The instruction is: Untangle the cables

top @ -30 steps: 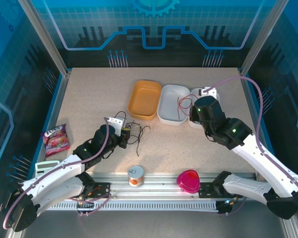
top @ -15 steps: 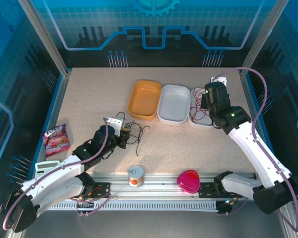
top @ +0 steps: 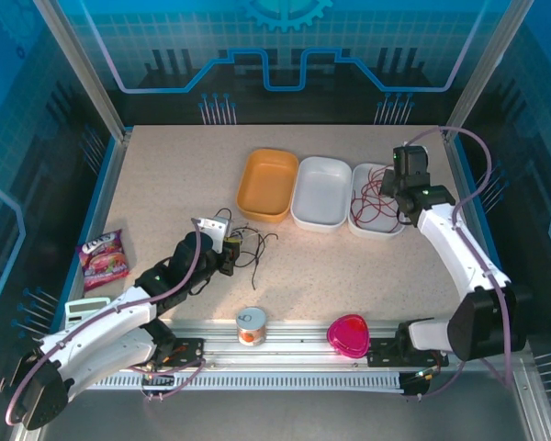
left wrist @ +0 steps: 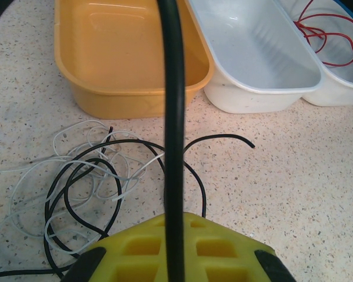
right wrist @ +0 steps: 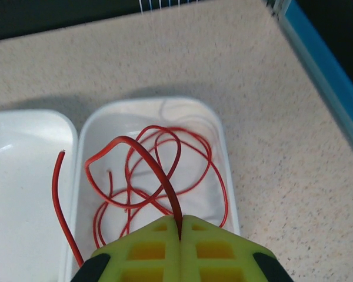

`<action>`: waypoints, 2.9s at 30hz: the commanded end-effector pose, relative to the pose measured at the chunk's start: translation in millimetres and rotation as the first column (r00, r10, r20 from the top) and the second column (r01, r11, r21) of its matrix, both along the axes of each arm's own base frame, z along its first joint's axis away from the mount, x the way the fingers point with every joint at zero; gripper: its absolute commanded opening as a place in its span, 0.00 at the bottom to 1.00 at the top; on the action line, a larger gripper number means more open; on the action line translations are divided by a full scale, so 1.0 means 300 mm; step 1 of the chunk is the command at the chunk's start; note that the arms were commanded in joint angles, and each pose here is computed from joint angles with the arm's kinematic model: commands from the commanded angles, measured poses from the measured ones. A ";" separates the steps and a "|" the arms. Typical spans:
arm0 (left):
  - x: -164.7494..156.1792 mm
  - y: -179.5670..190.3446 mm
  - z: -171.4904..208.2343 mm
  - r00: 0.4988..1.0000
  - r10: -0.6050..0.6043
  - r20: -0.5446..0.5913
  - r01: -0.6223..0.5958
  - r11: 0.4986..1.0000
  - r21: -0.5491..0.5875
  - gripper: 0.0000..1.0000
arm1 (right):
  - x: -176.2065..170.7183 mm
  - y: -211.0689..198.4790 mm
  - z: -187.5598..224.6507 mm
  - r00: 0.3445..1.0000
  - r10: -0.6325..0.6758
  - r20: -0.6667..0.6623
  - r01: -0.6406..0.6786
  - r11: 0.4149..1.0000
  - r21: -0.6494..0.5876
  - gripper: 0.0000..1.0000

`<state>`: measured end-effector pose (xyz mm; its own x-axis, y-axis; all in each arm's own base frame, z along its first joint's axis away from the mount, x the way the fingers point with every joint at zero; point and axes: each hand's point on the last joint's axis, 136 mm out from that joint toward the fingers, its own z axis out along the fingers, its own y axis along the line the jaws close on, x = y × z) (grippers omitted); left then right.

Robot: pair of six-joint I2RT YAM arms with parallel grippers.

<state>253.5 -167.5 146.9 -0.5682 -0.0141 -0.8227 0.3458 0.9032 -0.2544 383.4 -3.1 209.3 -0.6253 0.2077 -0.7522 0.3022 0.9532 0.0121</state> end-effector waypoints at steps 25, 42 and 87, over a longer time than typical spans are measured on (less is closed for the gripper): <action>0.023 0.041 -0.016 0.997 0.071 -0.030 -0.070 0.997 0.019 0.00 | -0.014 0.046 -0.253 0.980 0.066 -0.187 -0.037 0.988 0.153 0.55; 0.052 0.089 -0.083 0.976 0.173 -0.132 -0.178 0.984 -0.027 0.04 | -0.149 0.319 -0.064 0.953 0.297 -0.053 -0.287 0.946 0.152 1.00; 0.021 0.355 -0.181 0.805 0.530 -0.268 -0.551 0.834 -0.005 0.99 | -0.350 1.175 -0.272 0.617 0.747 -0.249 -0.694 0.665 0.274 0.63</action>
<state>267.2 -81.7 98.8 -0.6402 -0.4141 -0.6470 -0.1847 0.9005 -0.3936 283.8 336.3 122.6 -0.8070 -0.3227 -0.4945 -0.4537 0.8749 0.1695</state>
